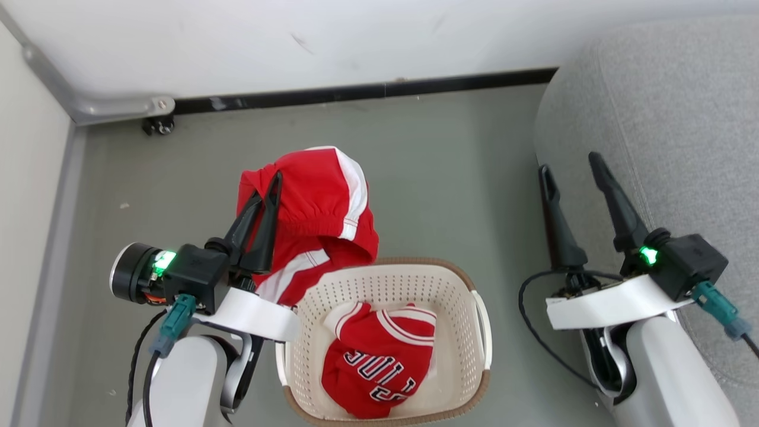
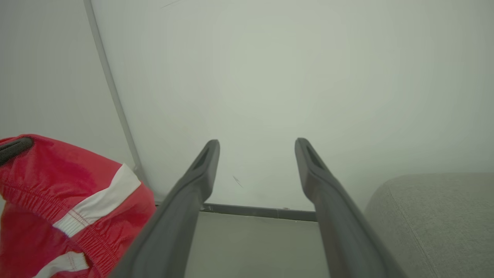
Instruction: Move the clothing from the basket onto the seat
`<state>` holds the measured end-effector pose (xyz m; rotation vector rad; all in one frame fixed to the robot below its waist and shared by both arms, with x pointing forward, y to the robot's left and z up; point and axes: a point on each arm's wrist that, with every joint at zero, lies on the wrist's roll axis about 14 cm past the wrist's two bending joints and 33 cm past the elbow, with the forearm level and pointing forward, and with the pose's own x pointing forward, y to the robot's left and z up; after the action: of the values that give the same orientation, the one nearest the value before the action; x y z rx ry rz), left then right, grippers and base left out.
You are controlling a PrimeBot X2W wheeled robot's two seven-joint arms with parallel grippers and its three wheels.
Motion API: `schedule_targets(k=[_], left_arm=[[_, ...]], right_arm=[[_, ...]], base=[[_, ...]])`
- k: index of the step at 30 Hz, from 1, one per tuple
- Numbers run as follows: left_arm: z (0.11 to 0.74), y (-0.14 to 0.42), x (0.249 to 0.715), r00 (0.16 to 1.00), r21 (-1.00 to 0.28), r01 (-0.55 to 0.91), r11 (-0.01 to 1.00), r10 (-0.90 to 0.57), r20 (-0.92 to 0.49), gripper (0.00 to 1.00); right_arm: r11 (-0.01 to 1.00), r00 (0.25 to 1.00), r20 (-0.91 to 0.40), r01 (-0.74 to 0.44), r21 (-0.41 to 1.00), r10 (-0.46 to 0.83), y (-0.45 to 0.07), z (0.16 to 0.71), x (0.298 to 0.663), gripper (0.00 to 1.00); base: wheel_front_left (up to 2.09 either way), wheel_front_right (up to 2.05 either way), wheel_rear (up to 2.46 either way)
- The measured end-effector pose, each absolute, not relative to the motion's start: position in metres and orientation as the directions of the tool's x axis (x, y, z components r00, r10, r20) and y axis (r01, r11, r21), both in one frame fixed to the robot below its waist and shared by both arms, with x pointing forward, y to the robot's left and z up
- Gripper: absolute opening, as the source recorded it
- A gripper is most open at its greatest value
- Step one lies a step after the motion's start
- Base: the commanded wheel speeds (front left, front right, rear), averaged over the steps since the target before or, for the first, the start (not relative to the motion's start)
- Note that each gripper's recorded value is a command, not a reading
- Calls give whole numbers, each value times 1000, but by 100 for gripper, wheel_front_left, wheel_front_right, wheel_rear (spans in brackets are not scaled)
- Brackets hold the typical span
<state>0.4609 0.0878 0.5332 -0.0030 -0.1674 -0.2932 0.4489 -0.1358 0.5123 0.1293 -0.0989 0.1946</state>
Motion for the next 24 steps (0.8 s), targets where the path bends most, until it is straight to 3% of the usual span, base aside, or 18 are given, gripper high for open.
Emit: schedule_targets(k=[24], left_arm=[[599,78,414,885,75,335,939,-341,318,0]], right_arm=[[912,916,65,-401,88,397,-73,505,388,100]], base=[[0,0,0]])
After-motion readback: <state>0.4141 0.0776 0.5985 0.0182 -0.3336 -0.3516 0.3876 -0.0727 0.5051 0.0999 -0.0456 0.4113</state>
